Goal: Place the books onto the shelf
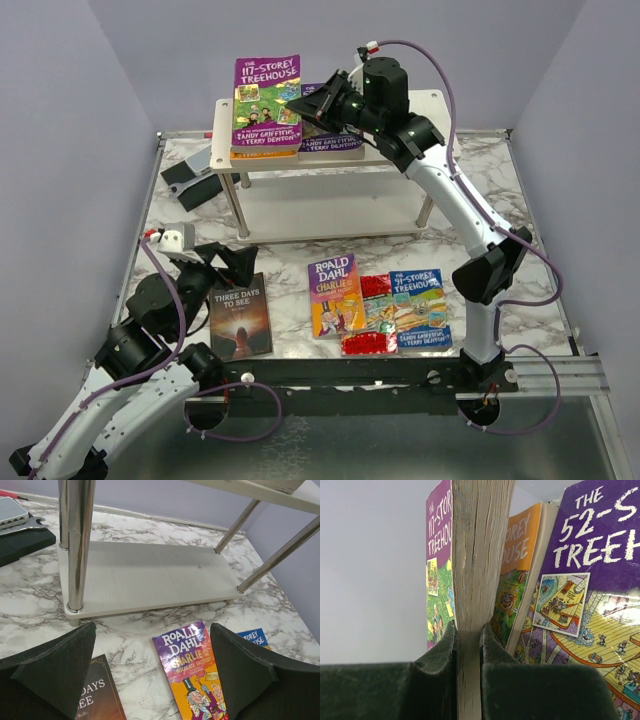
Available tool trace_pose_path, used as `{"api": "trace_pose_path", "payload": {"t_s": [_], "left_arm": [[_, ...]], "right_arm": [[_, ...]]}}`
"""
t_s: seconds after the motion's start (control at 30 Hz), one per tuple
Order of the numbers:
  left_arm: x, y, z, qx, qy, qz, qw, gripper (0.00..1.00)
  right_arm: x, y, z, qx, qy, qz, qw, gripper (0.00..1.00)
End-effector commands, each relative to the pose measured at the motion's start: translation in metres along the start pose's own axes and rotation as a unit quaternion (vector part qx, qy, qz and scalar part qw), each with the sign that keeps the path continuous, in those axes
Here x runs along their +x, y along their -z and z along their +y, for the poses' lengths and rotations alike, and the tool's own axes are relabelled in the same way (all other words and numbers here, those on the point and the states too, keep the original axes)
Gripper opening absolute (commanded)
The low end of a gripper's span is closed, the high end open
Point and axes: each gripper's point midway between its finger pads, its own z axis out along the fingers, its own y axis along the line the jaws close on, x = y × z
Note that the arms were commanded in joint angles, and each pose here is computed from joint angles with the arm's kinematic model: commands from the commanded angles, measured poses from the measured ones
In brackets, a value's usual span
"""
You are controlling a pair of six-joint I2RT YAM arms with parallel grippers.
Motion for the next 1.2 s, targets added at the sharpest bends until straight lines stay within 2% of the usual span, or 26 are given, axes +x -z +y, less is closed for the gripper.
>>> {"api": "trace_pose_path", "payload": {"t_s": [0.0, 0.17, 0.43, 0.7, 0.87, 1.17], "left_arm": [[0.005, -0.003, 0.004, -0.012, -0.004, 0.005, 1.0, 0.96], [0.005, -0.003, 0.005, -0.013, -0.004, 0.005, 1.0, 0.96], [0.005, -0.002, 0.005, -0.013, -0.004, 0.005, 1.0, 0.96], [0.005, -0.003, 0.005, -0.014, -0.004, 0.005, 1.0, 0.97], [0.004, -0.003, 0.005, -0.013, -0.004, 0.005, 1.0, 0.97], [0.005, -0.003, 0.005, -0.013, -0.004, 0.007, 1.0, 0.97]], "right_arm": [[-0.016, 0.008, 0.026, -0.044, 0.004, -0.03, 0.999, 0.01], [-0.016, 0.008, 0.022, -0.037, 0.007, -0.033, 0.999, 0.01], [-0.014, 0.009, 0.02, -0.035, 0.013, -0.029, 0.999, 0.17], [-0.012, 0.012, 0.02, -0.033, 0.016, -0.029, 0.999, 0.2], [-0.011, 0.015, 0.025, -0.037, 0.019, -0.029, 0.999, 0.28], [-0.009, 0.02, 0.033, -0.041, 0.028, -0.029, 0.998, 0.33]]}}
